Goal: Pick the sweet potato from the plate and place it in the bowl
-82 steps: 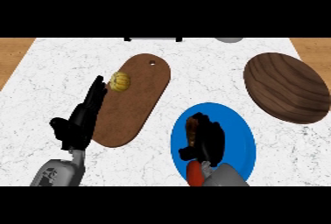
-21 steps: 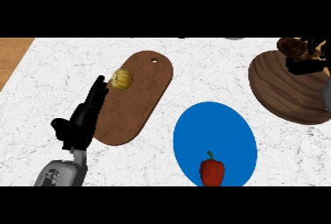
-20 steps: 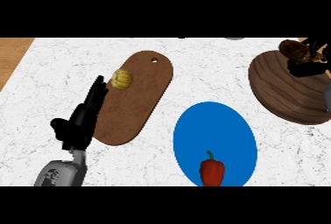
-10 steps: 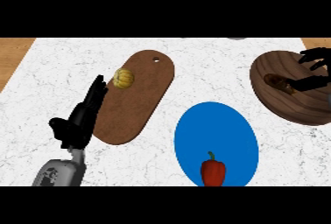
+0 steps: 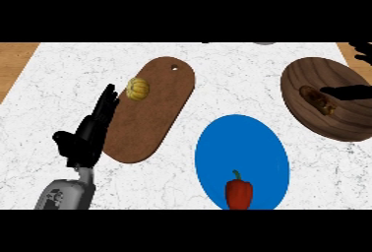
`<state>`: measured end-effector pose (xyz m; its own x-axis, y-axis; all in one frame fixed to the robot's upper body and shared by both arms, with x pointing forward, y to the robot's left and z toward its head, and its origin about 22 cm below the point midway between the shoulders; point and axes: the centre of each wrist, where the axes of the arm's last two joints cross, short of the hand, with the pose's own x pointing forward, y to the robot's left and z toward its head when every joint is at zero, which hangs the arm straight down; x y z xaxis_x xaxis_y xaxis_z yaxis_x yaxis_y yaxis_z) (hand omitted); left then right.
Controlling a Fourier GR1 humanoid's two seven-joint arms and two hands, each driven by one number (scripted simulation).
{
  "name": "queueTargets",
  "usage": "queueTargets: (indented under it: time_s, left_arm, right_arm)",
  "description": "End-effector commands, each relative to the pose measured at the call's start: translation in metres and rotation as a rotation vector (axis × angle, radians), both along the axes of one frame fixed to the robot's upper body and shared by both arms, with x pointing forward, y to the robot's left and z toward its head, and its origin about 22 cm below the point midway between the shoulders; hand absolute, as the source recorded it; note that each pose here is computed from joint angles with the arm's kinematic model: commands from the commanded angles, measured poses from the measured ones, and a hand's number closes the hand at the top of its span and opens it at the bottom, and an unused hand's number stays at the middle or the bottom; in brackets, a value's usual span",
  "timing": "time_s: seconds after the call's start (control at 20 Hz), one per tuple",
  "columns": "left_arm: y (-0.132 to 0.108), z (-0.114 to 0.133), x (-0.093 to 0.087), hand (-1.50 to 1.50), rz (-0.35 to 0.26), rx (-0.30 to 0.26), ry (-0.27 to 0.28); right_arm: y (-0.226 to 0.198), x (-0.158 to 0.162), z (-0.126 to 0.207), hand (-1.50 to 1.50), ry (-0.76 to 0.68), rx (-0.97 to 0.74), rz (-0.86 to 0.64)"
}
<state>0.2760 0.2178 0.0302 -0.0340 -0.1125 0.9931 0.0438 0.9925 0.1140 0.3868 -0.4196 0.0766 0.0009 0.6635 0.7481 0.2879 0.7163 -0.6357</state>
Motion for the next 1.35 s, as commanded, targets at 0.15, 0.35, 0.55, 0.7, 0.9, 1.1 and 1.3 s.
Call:
queueTargets:
  time_s: [0.15,0.35,0.55,0.7,0.9,1.1,1.3]
  left_arm:
    - [-0.005,0.001,0.005,0.00,0.015,-0.007,0.001]
    - [-0.016,-0.008,0.001,0.00,0.026,-0.005,0.004]
    - [0.004,0.006,0.005,0.00,0.015,-0.008,0.005]
    - [-0.007,-0.002,0.002,0.00,0.022,0.017,0.001]
    - [-0.002,-0.010,0.001,0.00,0.019,0.008,0.010]
    - [0.002,0.014,-0.014,0.00,0.005,-0.012,0.002]
    - [0.009,-0.002,-0.005,0.00,0.019,0.009,0.011]
  right_arm:
    - [-0.026,-0.005,0.020,-1.50,-0.150,0.169,-0.066]
    - [-0.048,-0.019,0.027,-1.50,-0.124,0.276,-0.048]
    - [-0.076,-0.041,0.028,-1.50,-0.127,0.356,-0.062]
    - [-0.097,-0.066,0.020,-1.50,-0.133,0.372,0.005]
    - [-0.106,-0.078,0.016,-1.50,-0.122,0.428,0.087]
    - [-0.114,-0.095,0.005,-1.50,-0.100,0.415,0.093]
    - [-0.123,-0.120,-0.011,-1.50,-0.099,0.411,0.103]
